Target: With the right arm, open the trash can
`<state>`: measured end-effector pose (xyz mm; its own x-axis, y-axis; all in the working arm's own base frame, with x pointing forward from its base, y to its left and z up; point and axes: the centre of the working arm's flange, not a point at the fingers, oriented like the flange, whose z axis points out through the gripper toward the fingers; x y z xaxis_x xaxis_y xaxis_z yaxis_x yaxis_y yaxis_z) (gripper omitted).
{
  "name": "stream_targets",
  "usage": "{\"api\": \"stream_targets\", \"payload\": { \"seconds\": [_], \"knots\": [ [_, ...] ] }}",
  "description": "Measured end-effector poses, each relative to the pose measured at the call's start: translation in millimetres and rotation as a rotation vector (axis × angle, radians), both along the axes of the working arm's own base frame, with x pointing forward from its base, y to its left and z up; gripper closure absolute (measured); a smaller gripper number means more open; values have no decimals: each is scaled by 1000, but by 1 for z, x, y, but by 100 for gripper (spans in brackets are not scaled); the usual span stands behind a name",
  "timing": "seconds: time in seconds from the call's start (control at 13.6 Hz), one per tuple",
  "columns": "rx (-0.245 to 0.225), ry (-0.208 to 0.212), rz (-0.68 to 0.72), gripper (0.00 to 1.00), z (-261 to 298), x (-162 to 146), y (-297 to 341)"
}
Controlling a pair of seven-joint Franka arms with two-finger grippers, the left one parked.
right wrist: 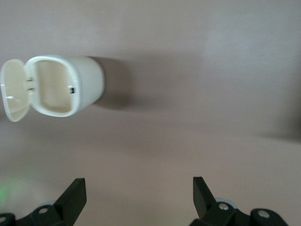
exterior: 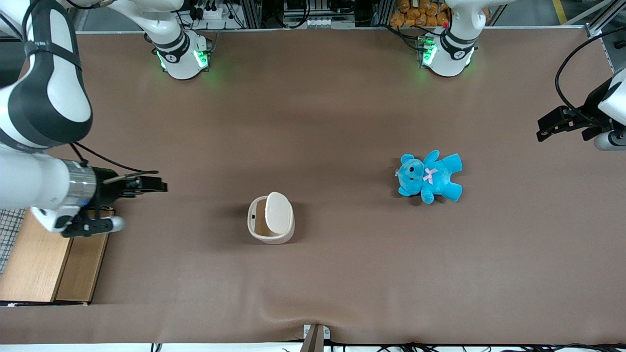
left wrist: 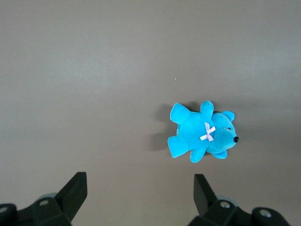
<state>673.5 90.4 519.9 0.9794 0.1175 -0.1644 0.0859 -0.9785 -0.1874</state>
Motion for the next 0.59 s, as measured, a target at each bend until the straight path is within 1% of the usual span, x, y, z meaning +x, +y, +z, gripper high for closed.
{"api": "stream_targets", "payload": {
  "seconds": [0.07, 0.15, 0.22, 0.37, 0.51, 0.59],
  "knots": [
    [-47, -27, 8, 0, 20, -8, -2],
    [-80, -42, 16, 0, 42, -19, -2],
    [-98, -55, 19, 0, 63, -32, -1],
    [-119, -81, 10, 0, 94, -57, -6],
    [-141, -92, -12, 0, 111, -82, -17],
    [-149, -104, -27, 0, 116, -91, -24]
  ]
}}
